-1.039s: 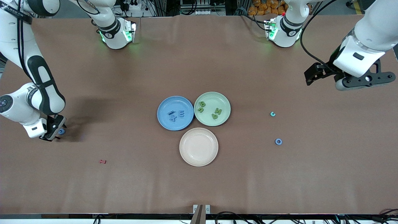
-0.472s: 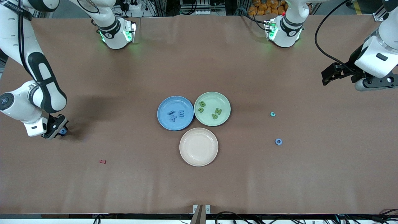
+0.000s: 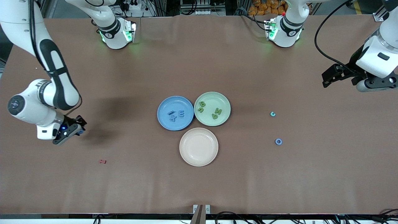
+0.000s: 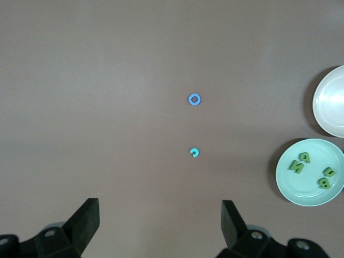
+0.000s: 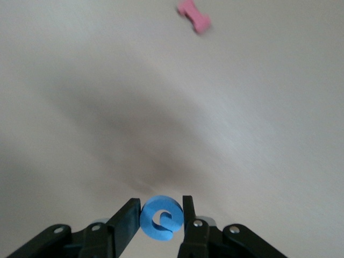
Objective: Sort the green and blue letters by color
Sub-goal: 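Carry blue c onto the blue plate and open the right gripper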
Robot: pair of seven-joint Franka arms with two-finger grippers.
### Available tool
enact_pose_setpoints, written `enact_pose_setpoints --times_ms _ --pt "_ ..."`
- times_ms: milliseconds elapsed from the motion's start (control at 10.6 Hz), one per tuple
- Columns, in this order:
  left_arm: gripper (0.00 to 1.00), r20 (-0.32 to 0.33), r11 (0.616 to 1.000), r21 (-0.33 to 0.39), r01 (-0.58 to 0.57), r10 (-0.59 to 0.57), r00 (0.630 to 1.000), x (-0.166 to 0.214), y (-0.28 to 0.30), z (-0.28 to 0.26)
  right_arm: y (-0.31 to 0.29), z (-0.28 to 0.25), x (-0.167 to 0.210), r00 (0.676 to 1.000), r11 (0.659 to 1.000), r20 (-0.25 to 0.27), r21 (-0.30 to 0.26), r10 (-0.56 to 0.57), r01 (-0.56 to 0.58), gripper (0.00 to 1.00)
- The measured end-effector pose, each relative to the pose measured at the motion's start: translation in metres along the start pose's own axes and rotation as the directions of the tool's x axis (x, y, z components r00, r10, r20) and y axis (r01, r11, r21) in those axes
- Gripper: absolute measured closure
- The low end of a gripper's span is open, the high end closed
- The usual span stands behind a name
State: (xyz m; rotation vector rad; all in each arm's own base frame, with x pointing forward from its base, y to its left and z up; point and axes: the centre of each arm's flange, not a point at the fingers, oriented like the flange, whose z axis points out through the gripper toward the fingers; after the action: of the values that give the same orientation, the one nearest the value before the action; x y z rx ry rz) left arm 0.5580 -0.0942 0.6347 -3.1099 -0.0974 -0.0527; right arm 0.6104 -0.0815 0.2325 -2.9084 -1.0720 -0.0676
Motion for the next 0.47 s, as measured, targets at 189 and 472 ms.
enact_pose_setpoints --times_ms 189,472 --pt "0.0 -0.015 1.0 -0.003 0.014 -0.014 1.0 0.003 -0.007 -0.001 -0.046 0.0 0.046 0.989 0.989 0.001 0.006 0.146 -0.146 0.62" --pt "0.0 -0.028 1.0 -0.006 0.031 -0.031 0.999 0.007 -0.016 -0.002 -0.13 0.0 0.112 0.947 0.947 -0.003 0.012 0.32 -0.32 0.62"
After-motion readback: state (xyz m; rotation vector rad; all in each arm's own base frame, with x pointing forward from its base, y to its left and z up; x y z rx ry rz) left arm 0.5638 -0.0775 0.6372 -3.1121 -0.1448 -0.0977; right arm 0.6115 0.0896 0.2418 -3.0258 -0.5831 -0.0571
